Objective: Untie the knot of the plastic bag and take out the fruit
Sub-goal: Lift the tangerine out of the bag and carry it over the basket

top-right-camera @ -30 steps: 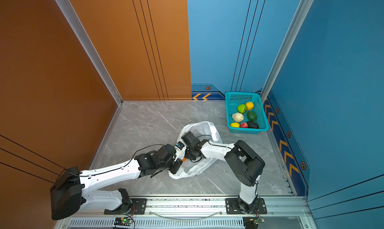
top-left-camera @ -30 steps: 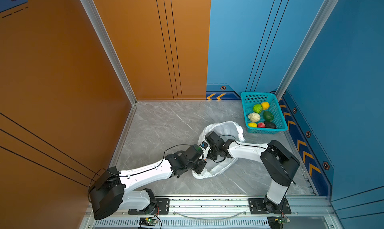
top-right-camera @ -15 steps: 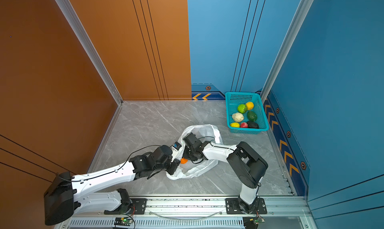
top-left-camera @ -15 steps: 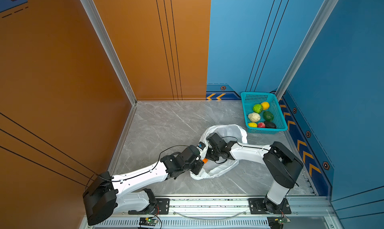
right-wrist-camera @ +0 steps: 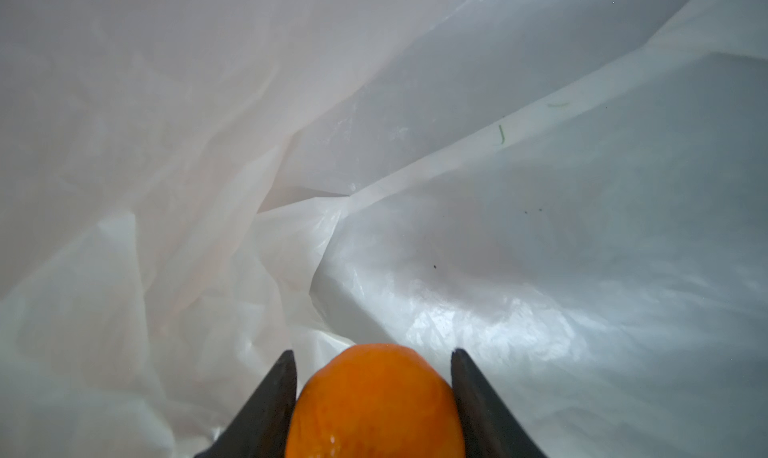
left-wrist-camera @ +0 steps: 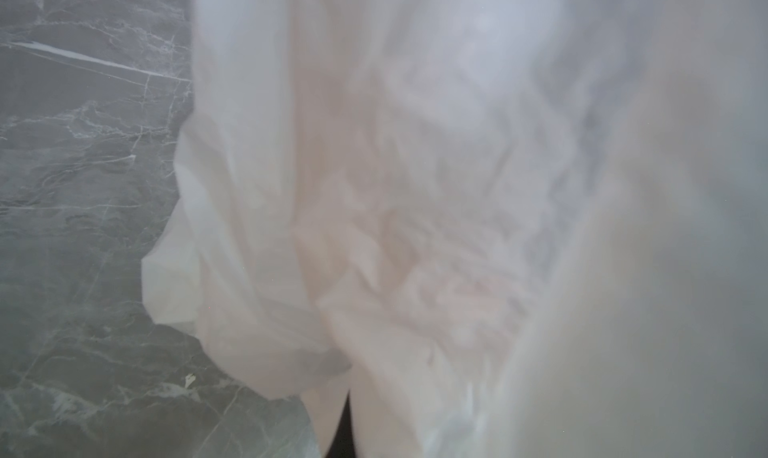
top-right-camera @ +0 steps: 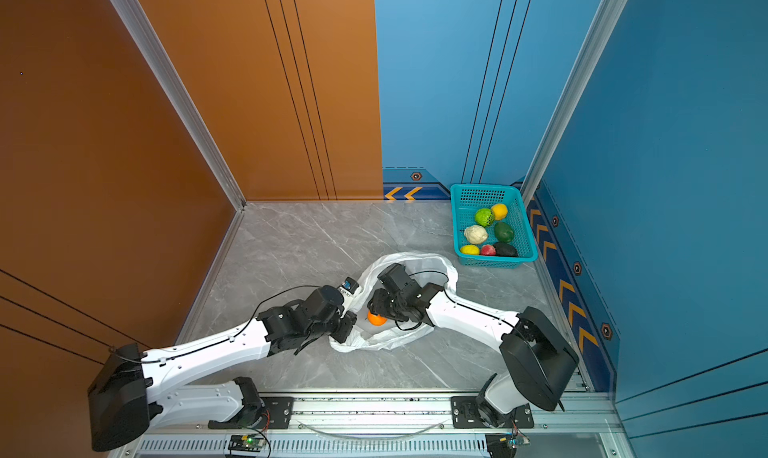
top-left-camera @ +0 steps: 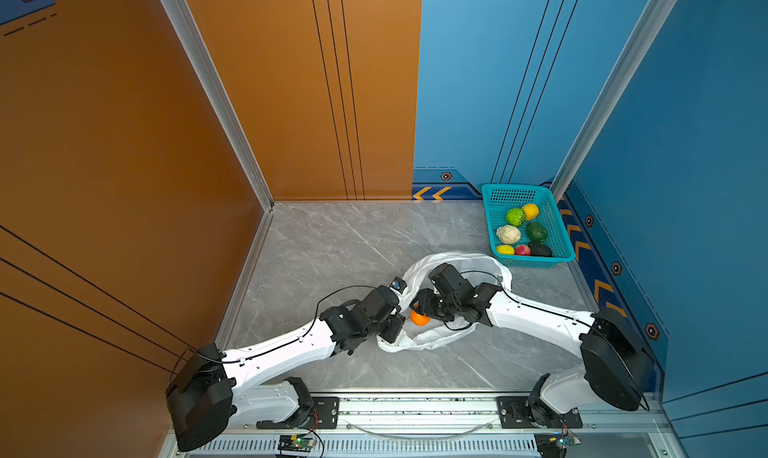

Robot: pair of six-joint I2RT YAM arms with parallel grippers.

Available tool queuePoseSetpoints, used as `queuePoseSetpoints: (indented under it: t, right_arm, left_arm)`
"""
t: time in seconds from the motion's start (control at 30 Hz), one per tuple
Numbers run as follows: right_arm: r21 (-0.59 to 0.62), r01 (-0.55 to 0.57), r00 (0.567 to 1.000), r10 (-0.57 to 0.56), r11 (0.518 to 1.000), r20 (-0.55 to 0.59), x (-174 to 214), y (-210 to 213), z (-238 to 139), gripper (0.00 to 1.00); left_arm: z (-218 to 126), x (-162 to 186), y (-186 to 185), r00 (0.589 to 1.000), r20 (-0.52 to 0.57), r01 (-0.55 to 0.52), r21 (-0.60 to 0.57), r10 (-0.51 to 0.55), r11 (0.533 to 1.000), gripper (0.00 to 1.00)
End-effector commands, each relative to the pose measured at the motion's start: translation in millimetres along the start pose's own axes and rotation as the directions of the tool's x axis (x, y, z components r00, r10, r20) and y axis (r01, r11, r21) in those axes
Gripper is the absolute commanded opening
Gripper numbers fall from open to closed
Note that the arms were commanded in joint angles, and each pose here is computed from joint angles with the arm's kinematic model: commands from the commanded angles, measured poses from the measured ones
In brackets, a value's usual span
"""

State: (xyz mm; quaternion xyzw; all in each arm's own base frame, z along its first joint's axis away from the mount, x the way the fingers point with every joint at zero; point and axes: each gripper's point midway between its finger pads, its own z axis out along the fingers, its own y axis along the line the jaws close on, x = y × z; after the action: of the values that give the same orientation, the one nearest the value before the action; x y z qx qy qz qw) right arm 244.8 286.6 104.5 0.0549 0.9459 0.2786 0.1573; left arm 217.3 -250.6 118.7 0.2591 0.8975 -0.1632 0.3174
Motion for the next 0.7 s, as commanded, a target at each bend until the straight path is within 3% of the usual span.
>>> queuePoseSetpoints:
  t: [0.0, 0.4, 0.67]
  right_arm:
    - [0.056, 0.026, 1.000, -0.026, 0.998, 0.008, 7.4, -13.2, -20.1, 0.48]
    - [-0.087, 0.094, 0.996, -0.093, 0.992, 0.016, 14.7, 33.6, -81.2, 0.48]
    - [-0.182, 0.101, 0.992, -0.085, 0.978, 0.095, -22.8, 62.6, -137.0, 0.48]
  left_arm:
    - [-2.1, -4.1, 8.1, 1.000, -0.008, 0.020, -0.036, -0.020, 0.999, 0.00]
    - [2.0, -7.6, 10.6, 0.998, -0.039, 0.041, -0.048, -0.043, 0.998, 0.00]
    - [1.1, -8.0, 11.3, 0.998, -0.042, 0.045, -0.046, -0.047, 0.998, 0.00]
